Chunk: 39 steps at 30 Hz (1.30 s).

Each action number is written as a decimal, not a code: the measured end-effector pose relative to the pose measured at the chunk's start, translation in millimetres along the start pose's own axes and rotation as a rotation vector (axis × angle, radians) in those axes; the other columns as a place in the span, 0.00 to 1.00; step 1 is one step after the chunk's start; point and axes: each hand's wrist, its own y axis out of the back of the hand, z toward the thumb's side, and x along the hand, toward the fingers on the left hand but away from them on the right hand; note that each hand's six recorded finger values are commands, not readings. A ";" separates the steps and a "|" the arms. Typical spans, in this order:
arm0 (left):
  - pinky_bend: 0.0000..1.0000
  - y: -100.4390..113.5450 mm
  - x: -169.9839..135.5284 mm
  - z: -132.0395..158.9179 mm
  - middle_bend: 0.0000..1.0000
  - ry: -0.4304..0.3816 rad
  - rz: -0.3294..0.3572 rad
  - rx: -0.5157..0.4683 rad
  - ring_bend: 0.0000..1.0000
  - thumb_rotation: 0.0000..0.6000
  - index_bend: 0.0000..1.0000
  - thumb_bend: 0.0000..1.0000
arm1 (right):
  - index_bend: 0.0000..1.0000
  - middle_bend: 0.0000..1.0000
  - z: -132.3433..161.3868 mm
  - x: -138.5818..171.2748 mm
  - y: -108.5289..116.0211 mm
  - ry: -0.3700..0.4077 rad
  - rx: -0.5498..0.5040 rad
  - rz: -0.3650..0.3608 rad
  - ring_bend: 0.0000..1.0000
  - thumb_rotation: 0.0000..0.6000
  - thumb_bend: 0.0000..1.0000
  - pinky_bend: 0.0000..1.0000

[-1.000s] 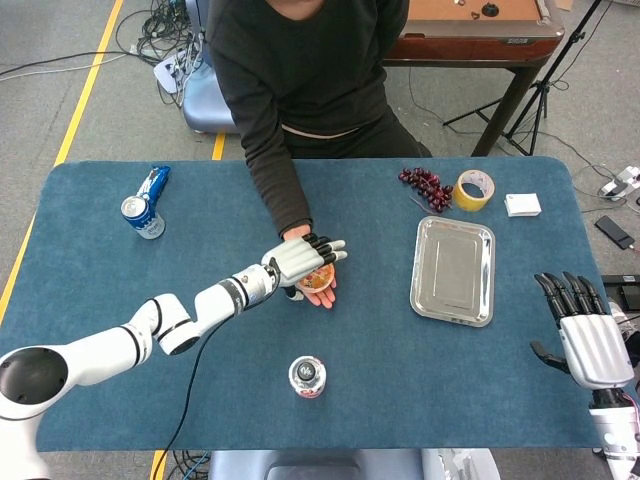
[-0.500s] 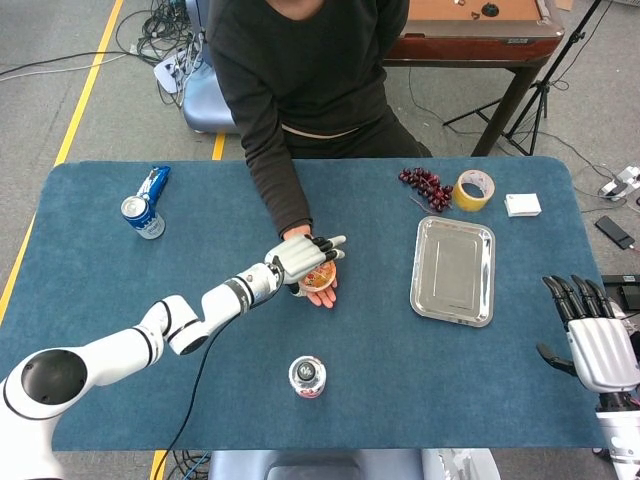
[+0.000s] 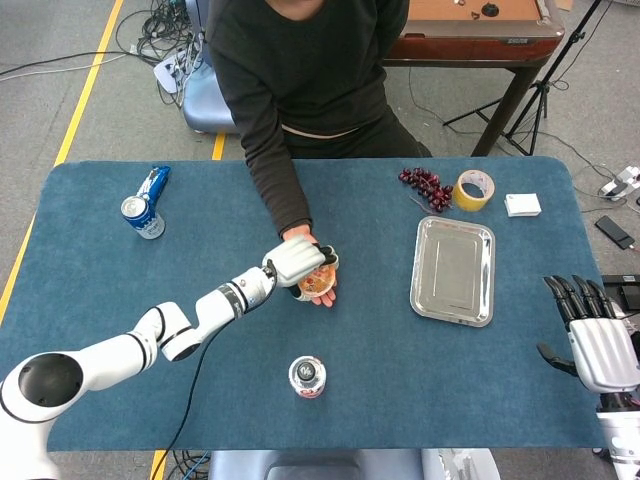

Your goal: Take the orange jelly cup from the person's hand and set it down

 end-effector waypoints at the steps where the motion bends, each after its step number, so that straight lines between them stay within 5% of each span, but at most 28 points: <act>1: 0.56 2.7 -4.7 -3.1 0.28 0.000 0.007 0.002 0.41 1.00 0.42 0.17 | 0.05 0.10 0.2 0.0 0.3 0.001 0.000 -0.001 0.00 1.00 0.15 0.08; 12: 0.56 18.3 -76.9 -55.9 0.28 0.093 0.054 0.011 0.40 1.00 0.40 0.17 | 0.05 0.11 4.4 -1.6 0.8 0.019 0.000 -0.004 0.00 1.00 0.15 0.08; 19: 0.56 -13.4 -104.4 -76.3 0.28 0.171 -0.009 0.034 0.39 1.00 0.38 0.17 | 0.05 0.10 8.8 -3.2 0.4 0.034 0.003 -0.003 0.00 1.00 0.15 0.08; 27: 0.55 -55.0 -101.5 -80.0 0.28 0.223 -0.088 0.035 0.38 1.00 0.35 0.17 | 0.05 0.10 9.4 -0.5 1.5 0.030 0.007 -0.001 0.00 1.00 0.15 0.08; 30: 0.50 -65.8 -98.7 -83.1 0.21 0.236 -0.107 0.081 0.28 1.00 0.27 0.17 | 0.05 0.10 7.7 1.8 2.7 0.024 0.008 -0.004 0.00 1.00 0.15 0.08; 34: 0.36 -73.5 -98.5 -88.7 0.02 0.273 -0.120 0.079 0.06 1.00 0.02 0.17 | 0.05 0.10 4.0 4.7 4.7 0.009 0.010 -0.007 0.00 1.00 0.15 0.08; 39: 0.26 -71.1 -102.0 -87.0 0.00 0.298 -0.121 0.021 0.00 1.00 0.00 0.17 | 0.05 0.10 4.3 4.2 5.2 0.010 0.008 -0.010 0.00 1.00 0.15 0.08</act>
